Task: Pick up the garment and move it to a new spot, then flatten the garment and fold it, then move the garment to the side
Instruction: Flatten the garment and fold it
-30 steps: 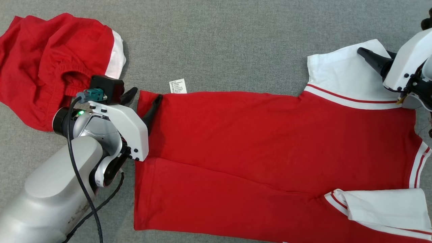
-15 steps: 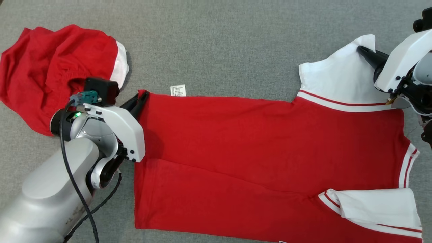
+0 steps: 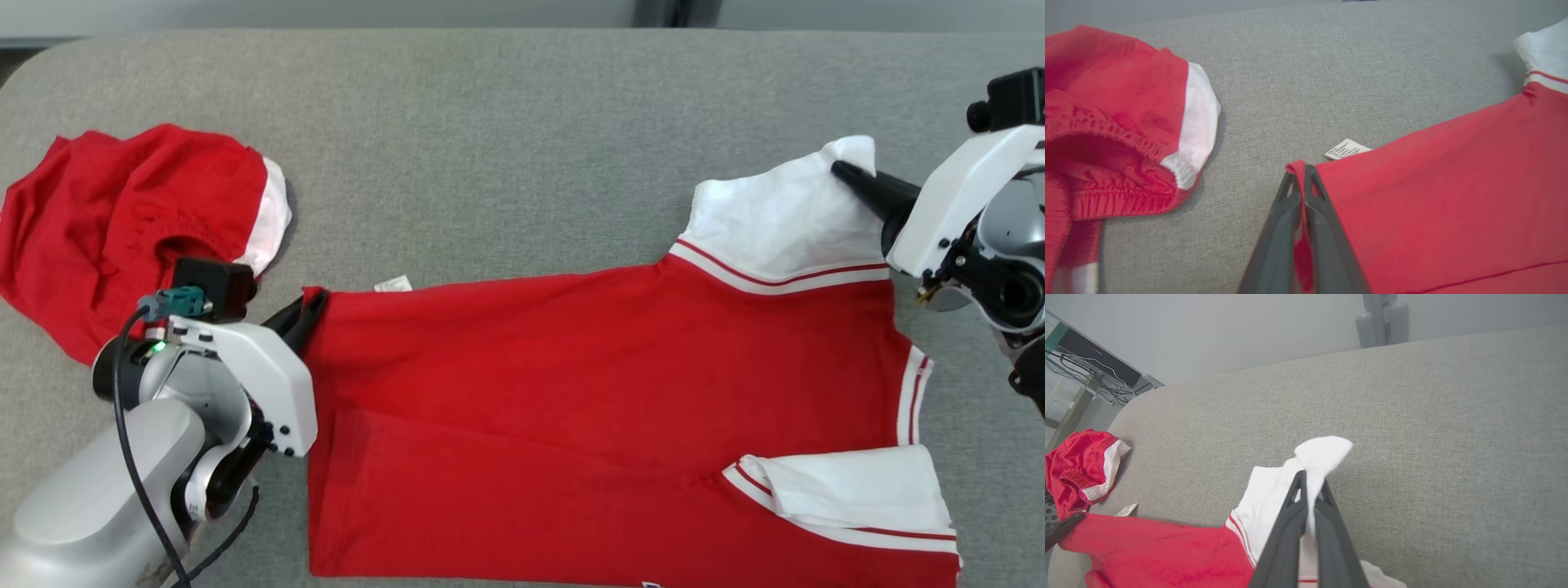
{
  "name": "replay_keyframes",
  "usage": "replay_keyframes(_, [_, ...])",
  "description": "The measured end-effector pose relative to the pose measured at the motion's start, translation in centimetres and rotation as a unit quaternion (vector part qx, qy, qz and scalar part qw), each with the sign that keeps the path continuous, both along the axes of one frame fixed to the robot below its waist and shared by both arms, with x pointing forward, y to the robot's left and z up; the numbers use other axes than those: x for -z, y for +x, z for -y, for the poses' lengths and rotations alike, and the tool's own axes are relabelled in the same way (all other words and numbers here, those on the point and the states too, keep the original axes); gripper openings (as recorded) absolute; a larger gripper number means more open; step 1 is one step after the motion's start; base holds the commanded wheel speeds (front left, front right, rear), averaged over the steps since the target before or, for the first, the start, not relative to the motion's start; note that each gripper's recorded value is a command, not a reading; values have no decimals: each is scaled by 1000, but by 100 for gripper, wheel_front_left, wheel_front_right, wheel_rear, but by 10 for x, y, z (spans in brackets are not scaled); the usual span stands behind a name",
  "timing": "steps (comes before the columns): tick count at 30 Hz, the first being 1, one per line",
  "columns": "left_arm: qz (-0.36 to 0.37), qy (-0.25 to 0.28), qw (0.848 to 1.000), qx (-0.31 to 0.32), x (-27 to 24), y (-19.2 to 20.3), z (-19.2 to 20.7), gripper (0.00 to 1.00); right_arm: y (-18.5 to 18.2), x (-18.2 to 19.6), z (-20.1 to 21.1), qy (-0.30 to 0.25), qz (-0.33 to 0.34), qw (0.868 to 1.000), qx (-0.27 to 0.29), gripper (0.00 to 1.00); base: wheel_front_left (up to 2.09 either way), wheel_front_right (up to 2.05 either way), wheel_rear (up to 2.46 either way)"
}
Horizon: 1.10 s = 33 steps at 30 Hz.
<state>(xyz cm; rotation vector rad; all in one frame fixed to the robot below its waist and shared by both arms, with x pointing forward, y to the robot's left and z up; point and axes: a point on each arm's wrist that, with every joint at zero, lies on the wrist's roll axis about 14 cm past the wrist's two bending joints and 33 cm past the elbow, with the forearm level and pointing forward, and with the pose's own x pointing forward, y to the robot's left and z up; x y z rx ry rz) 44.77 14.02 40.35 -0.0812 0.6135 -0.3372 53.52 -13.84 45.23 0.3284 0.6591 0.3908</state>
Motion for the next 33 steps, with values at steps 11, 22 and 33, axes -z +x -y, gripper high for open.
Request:
replay_keyframes(11, [24,12,1000,0,-14,-6,1,0,-33,-17,23,0,13,1000,12,0,0,0,0])
replay_keyframes(22, [-1,39,999,32,-18,-33,-3,0,-85,-14,25,10,-29,999,-14,0,0,0,0])
replay_keyframes(33, [-84,46,992,81,-5,-75,9,0,-131,-9,29,14,-83,995,-45,0,0,0,0])
